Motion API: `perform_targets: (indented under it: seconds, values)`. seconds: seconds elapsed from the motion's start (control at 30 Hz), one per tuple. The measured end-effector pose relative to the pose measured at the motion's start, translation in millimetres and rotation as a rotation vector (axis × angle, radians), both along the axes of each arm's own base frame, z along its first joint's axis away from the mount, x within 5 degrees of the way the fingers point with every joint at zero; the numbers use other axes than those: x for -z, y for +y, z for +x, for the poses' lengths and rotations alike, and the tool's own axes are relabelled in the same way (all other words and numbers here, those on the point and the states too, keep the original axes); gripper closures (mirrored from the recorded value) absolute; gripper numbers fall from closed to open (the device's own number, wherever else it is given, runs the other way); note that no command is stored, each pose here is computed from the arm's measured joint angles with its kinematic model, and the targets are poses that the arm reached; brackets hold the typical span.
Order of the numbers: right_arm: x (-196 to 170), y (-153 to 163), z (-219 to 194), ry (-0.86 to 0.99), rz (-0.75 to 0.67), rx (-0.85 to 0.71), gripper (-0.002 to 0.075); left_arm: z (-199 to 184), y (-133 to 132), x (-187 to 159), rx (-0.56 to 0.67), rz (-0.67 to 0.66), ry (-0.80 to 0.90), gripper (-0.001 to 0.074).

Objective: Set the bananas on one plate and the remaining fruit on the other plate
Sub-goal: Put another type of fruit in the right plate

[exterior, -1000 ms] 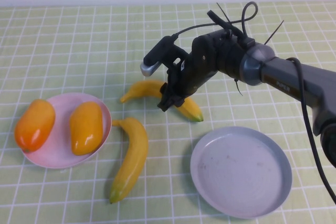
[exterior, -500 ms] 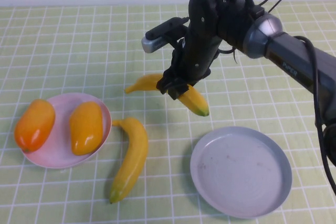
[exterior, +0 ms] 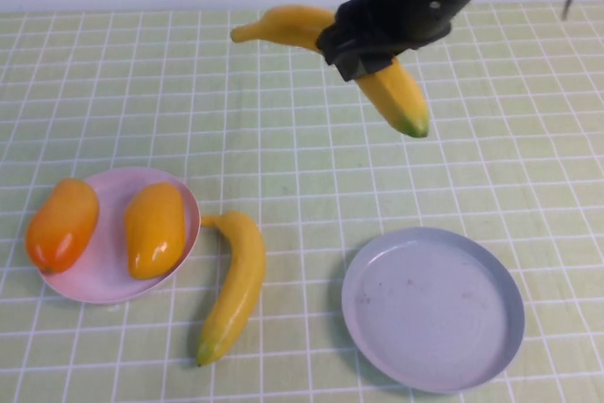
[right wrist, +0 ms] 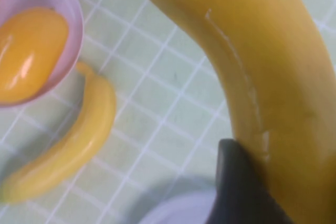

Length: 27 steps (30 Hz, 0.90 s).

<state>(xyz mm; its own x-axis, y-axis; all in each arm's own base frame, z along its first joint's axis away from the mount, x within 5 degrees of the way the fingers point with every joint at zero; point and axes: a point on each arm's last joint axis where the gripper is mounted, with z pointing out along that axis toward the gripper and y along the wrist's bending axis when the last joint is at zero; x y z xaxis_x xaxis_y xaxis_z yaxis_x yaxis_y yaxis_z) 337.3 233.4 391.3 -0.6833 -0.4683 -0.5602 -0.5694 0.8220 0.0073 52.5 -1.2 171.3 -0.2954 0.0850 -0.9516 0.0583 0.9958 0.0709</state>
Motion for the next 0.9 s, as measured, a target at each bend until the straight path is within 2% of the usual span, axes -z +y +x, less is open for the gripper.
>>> perform_targets:
  seconds: [0.17, 0.27, 0.53, 0.73, 0.9]
  values:
    - [-0.7, -31.7, -41.7, 0.063, -0.026, 0.072, 0.0421, 0.0, 0.0, 0.0, 0.0, 0.0, 0.0, 0.0735]
    - [22.2, -48.1, -62.8, 0.14, -0.066, 0.132, 0.0421, 0.0, 0.0, 0.0, 0.0, 0.0, 0.0, 0.0735]
    - [90.1, -78.0, -104.5, 0.205, -0.025, 0.286, 0.0421, 0.0, 0.1, 0.0, 0.0, 0.004, 0.0, 0.0735]
    - [130.0, -83.0, -109.9, 0.226, -0.004, 0.366, 0.0421, 0.0, 0.2, 0.0, 0.0, 0.005, 0.0, 0.0736]
    - [151.6, -86.3, -94.7, 0.226, -0.006, 0.425, 0.0421, 0.0, 0.2, 0.0, 0.0, 0.005, 0.0, 0.0736]
